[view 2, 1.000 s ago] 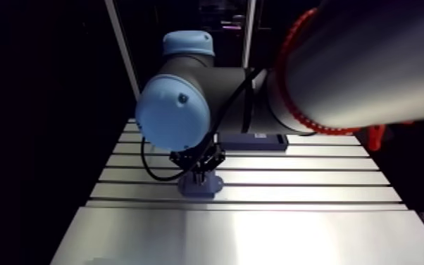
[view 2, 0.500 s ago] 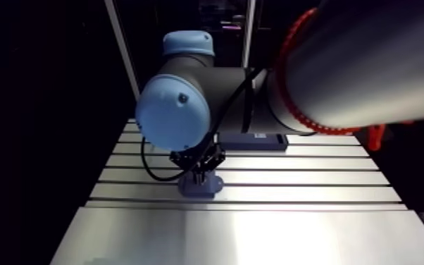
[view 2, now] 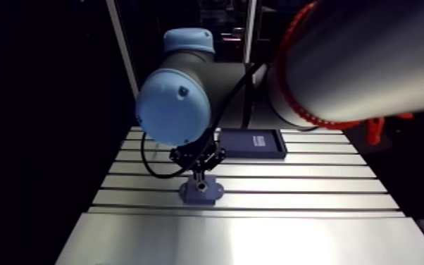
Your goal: Pick up the bearing and press it into the housing until flush.
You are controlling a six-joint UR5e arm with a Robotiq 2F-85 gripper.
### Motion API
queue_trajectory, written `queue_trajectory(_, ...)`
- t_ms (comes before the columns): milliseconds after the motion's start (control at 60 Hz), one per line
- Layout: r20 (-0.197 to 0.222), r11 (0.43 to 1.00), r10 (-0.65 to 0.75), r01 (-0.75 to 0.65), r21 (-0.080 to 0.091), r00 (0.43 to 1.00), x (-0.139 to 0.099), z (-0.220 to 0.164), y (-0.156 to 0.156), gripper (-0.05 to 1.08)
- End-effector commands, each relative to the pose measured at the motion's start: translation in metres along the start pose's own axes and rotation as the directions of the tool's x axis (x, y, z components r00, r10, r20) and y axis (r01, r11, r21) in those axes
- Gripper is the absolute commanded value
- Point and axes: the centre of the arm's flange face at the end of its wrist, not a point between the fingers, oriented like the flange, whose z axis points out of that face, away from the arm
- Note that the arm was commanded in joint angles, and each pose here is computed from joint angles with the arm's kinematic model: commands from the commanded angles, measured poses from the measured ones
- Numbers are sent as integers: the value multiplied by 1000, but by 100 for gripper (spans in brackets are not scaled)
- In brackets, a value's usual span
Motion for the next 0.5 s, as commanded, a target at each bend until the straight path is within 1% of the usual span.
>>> queue_trajectory(17,39,1000,-4,4,-7,999,-3,-8,-1,39)
queue_trajectory(33,56,1000,-6,7,-15,998,-4,-9,-1,18)
queue_trajectory(50,64,1000,-10,11,-21,998,-4,-12,-2,2)
queue_trajectory(83,64,1000,-10,11,-21,998,-4,-12,-2,2)
queue_trajectory(117,60,1000,-13,14,-26,998,-4,-23,-2,0)
queue_trajectory(167,54,999,-18,20,-26,998,-3,-30,-3,0)
queue_trajectory(183,48,999,-27,28,-27,998,-1,-39,-4,0)
queue_trajectory(233,47,999,-34,36,-26,998,0,-47,-5,0)
queue_trajectory(250,58,999,-37,39,-27,998,0,-53,-5,0)
queue_trajectory(267,58,999,-37,39,-27,998,0,-53,-5,0)
queue_trajectory(300,71,999,-38,40,-26,997,3,-69,-5,0)
queue_trajectory(317,71,999,-38,40,-26,997,3,-69,-5,0)
queue_trajectory(350,69,999,-39,41,-28,997,5,-85,-5,0)
queue_trajectory(433,63,999,-42,44,-27,997,8,-103,-6,0)
queue_trajectory(500,73,999,-42,44,-28,996,11,-117,-6,0)
